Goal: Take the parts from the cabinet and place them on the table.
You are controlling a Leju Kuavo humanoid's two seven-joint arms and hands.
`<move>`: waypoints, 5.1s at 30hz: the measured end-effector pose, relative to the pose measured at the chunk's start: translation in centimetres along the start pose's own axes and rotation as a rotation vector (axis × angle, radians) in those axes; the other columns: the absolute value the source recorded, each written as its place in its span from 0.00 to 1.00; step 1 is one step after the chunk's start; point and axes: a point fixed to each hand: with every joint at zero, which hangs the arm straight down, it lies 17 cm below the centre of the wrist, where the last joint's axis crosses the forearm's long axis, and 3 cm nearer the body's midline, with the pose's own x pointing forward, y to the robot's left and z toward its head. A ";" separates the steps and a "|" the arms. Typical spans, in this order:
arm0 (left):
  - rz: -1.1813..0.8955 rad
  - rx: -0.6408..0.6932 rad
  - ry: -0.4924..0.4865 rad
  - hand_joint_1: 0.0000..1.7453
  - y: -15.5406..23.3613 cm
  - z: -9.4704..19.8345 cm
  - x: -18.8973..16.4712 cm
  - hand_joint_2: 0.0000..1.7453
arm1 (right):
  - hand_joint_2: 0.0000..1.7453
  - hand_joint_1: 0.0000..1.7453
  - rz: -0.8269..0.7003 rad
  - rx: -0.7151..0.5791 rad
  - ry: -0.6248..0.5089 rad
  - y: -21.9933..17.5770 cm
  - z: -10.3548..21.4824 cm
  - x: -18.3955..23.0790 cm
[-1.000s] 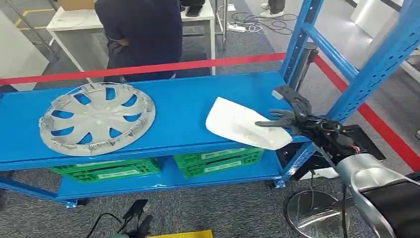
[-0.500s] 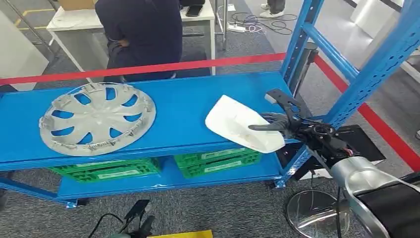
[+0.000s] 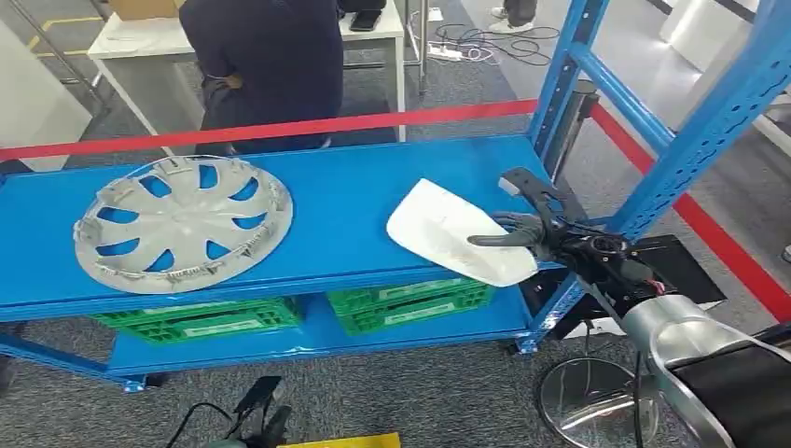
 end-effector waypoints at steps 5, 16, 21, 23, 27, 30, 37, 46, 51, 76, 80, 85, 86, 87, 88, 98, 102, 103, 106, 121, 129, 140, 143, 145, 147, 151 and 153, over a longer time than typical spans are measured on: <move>0.003 0.003 -0.002 0.00 0.1 0.0 0.0 0.00 | 1.00 1.00 -0.021 -0.011 -0.013 -0.1 0.0 0.2; 0.006 0.003 -0.003 0.00 0.1 0.0 0.1 0.00 | 1.00 1.00 -0.027 -0.008 -0.004 0.0 0.0 -0.3; 0.006 0.004 -0.003 0.00 0.2 0.0 0.1 0.00 | 1.00 1.00 -0.025 -0.010 0.001 0.0 0.0 -0.5; 0.006 0.004 -0.003 0.00 0.2 0.0 0.1 0.00 | 1.00 1.00 -0.024 -0.010 0.002 0.0 0.0 -0.6; 0.006 0.004 -0.003 0.00 0.2 0.0 0.1 0.00 | 1.00 1.00 -0.025 -0.010 0.003 0.0 0.0 -0.6; 0.005 0.004 -0.004 0.00 0.2 0.0 0.1 0.00 | 1.00 1.00 -0.027 -0.009 0.003 0.0 0.0 -0.6; 0.004 0.002 -0.007 0.00 0.2 0.0 0.3 0.00 | 1.00 1.00 -0.031 -0.007 0.006 0.0 0.0 -0.7; 0.003 0.001 -0.010 0.00 0.2 0.0 0.4 0.00 | 1.00 1.00 -0.049 -0.013 -0.004 -0.1 0.0 -0.6; 0.003 0.002 -0.011 0.00 0.2 0.0 0.4 0.00 | 1.00 1.00 -0.074 -0.047 -0.072 -0.8 0.0 0.5; 0.005 0.010 0.002 0.00 0.3 0.0 -0.6 0.00 | 1.00 1.00 -0.078 0.087 -0.697 6.3 3.8 18.6; 0.004 0.011 0.003 0.00 0.4 0.0 -0.7 0.00 | 1.00 1.00 -0.090 0.157 -0.742 9.2 4.7 20.1; 0.001 0.006 0.005 0.00 0.3 0.0 -0.7 0.00 | 1.00 1.00 -0.142 0.298 -0.763 13.8 6.0 21.1; 0.001 0.005 0.005 0.00 0.3 0.0 -0.7 0.00 | 1.00 1.00 -0.153 0.324 -0.760 14.5 6.1 21.1; 0.001 0.005 0.005 0.00 0.3 0.0 -0.7 0.00 | 1.00 1.00 -0.165 0.357 -0.757 15.6 6.4 21.1; 0.001 0.004 0.005 0.00 0.3 0.0 -0.7 0.00 | 1.00 1.00 -0.172 0.374 -0.756 16.2 6.5 21.0; 0.000 0.003 0.003 0.00 0.3 0.0 -0.6 0.00 | 1.00 1.00 -0.238 0.586 -0.716 24.0 8.5 19.4; -0.006 0.003 0.002 0.00 0.3 0.0 -0.6 0.00 | 1.00 1.00 -0.258 0.640 -0.707 26.0 9.2 18.8; -0.008 0.003 0.002 0.00 0.3 0.0 -0.6 0.00 | 1.00 1.00 -0.258 0.651 -0.704 26.6 9.4 18.6; -0.016 0.003 0.002 0.00 0.3 0.0 -0.7 0.00 | 1.00 1.00 -0.261 0.692 -0.696 28.2 10.0 18.1; -0.001 0.007 -0.012 0.00 0.4 0.0 -0.3 0.00 | 1.00 1.00 -0.290 0.868 -0.721 34.0 13.7 17.7; 0.002 0.021 -0.033 0.00 0.6 -0.1 0.0 0.00 | 1.00 1.00 -0.273 0.917 -0.736 35.5 15.0 17.8; 0.002 0.021 -0.033 0.00 0.6 0.0 0.0 0.00 | 1.00 1.00 -0.253 0.946 -0.738 36.5 15.8 17.6; 0.002 0.021 -0.033 0.00 0.6 -0.1 0.0 0.00 | 1.00 1.00 -0.249 0.949 -0.736 36.6 15.8 17.5; 0.007 0.027 -0.043 0.00 0.7 -0.1 0.2 0.00 | 1.00 1.00 -0.247 0.955 -0.739 36.8 16.0 17.5; 0.026 0.034 -0.066 0.00 0.9 0.0 0.6 0.00 | 1.00 1.00 -0.237 0.965 -0.745 37.0 16.3 17.5; 0.077 0.042 -0.138 0.00 1.1 0.1 1.9 1.00 | 1.00 1.00 -0.231 0.980 -0.751 37.6 16.9 17.6; 0.093 0.065 -0.172 0.00 1.6 0.1 2.5 1.00 | 1.00 1.00 -0.228 0.983 -0.755 37.9 17.3 17.8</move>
